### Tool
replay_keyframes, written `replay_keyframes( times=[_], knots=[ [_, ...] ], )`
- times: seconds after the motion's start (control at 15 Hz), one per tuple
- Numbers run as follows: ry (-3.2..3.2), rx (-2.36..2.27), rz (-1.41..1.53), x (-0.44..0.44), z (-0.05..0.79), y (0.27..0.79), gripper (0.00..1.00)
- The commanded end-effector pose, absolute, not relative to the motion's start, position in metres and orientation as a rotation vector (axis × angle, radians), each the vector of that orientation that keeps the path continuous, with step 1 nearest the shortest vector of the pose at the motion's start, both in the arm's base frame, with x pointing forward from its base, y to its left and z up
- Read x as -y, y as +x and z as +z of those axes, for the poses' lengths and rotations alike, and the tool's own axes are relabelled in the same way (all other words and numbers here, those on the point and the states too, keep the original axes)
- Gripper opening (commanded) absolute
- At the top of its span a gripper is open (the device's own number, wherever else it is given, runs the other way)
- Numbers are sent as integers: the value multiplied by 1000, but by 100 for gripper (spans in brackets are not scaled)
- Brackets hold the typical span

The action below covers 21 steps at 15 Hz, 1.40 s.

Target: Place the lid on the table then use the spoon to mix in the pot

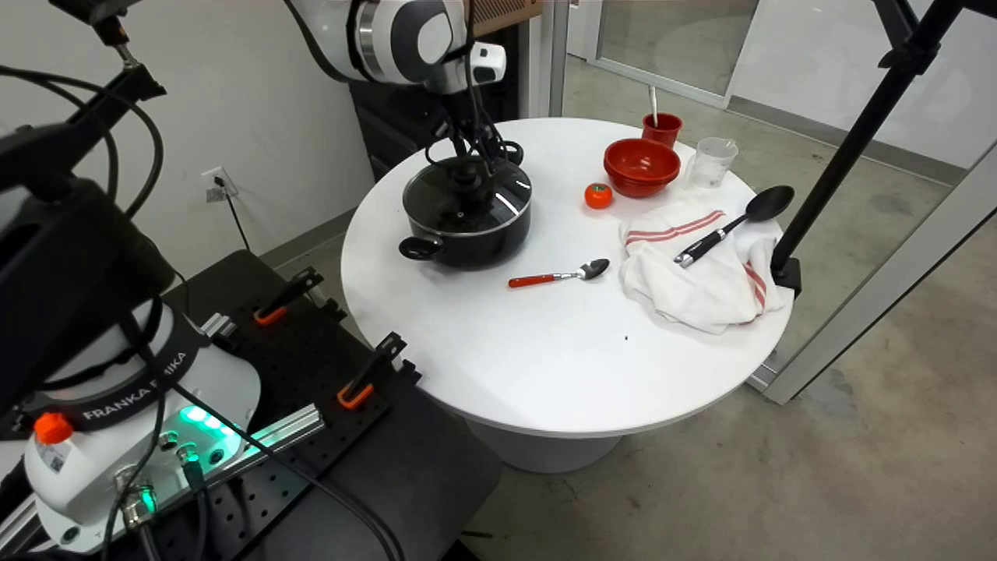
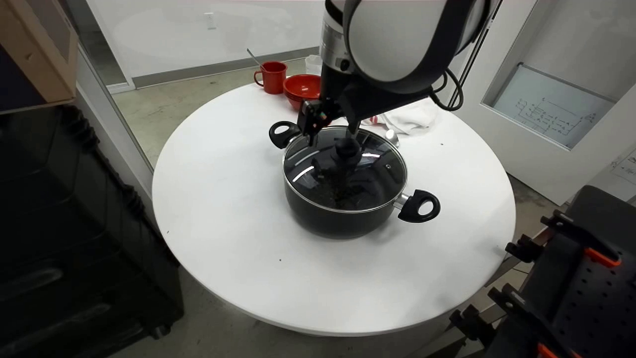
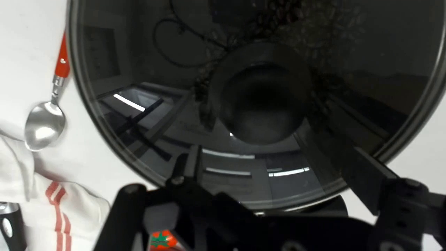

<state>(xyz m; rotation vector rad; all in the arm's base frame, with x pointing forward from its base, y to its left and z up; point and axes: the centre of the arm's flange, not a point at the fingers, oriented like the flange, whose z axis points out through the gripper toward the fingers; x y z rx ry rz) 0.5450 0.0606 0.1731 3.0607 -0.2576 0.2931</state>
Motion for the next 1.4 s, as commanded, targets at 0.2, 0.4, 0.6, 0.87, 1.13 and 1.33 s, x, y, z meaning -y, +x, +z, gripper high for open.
replay_keyframes(
  times=[0.2,0.4,0.6,0.87,1.13,1.33],
  knots=[
    [3041,255,246,-83,166,552,100],
    [3018,278,232,-92,174,552,100],
    [2981,319,227,-95,188,557,100],
    [2929,363,216,-96,214,561,100],
    [2898,410,166,-93,232,558,100],
    [2865,456,112,-88,237,555,100]
  ],
)
